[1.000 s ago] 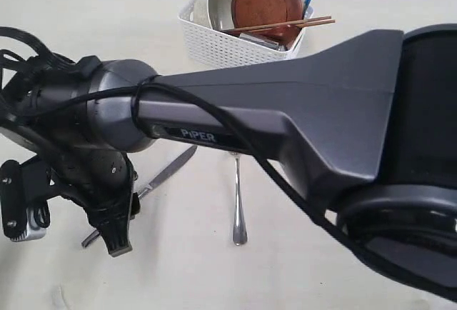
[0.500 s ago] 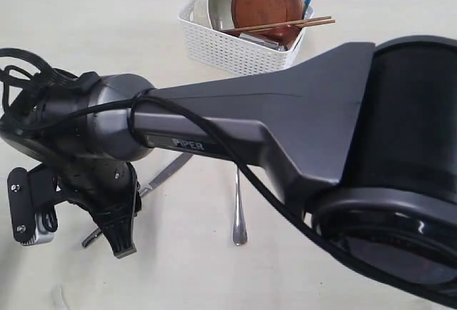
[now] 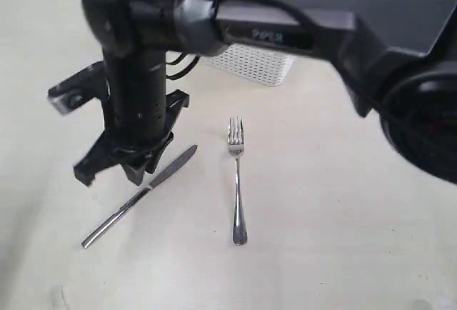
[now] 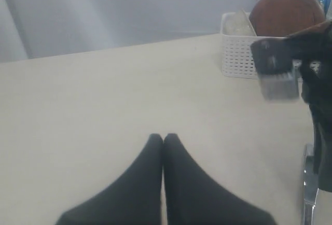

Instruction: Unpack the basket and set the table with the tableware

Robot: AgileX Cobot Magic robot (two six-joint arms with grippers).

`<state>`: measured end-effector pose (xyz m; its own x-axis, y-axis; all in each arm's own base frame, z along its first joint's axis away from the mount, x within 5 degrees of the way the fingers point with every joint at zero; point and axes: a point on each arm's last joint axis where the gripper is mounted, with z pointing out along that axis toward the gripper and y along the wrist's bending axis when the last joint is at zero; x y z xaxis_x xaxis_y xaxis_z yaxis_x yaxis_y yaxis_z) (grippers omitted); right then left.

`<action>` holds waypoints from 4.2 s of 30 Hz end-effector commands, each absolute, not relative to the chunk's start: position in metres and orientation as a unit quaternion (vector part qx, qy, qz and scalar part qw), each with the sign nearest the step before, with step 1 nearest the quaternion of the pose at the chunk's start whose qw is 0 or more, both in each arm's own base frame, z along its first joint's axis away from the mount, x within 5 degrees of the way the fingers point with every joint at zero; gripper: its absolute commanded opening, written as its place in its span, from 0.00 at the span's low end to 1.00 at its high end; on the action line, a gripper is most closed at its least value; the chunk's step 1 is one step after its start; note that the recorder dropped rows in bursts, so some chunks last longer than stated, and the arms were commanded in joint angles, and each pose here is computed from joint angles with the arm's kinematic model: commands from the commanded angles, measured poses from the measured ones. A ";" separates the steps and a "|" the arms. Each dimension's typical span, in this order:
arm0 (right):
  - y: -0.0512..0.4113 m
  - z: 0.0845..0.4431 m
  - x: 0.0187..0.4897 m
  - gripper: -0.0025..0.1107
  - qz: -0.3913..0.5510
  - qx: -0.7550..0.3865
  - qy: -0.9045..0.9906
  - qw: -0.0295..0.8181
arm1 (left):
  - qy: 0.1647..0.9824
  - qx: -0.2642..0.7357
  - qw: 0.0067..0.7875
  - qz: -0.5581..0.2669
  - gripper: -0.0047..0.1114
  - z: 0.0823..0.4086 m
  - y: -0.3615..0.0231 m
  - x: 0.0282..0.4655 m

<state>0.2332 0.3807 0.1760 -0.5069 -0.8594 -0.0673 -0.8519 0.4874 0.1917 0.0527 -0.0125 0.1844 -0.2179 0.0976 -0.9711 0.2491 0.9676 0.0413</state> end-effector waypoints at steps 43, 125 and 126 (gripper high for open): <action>0.375 0.173 0.196 0.46 -0.072 -0.104 -0.992 0.007 | 0.777 0.115 0.616 -0.062 0.04 0.184 -0.013 0.052; 0.337 0.111 0.239 0.18 -0.121 -0.138 -0.983 0.018 | 0.777 0.115 0.616 -0.062 0.04 0.184 -0.013 0.052; 0.333 0.110 0.243 0.18 -0.117 -0.136 -0.984 0.019 | 0.777 0.115 0.616 -0.062 0.04 0.184 -0.013 0.052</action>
<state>0.2344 0.3447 0.1203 -0.9511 0.2975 0.0827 0.3086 0.9076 0.2847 0.0527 -0.0125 0.1844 -0.2179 0.0976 -0.9711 0.2491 0.9676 0.0413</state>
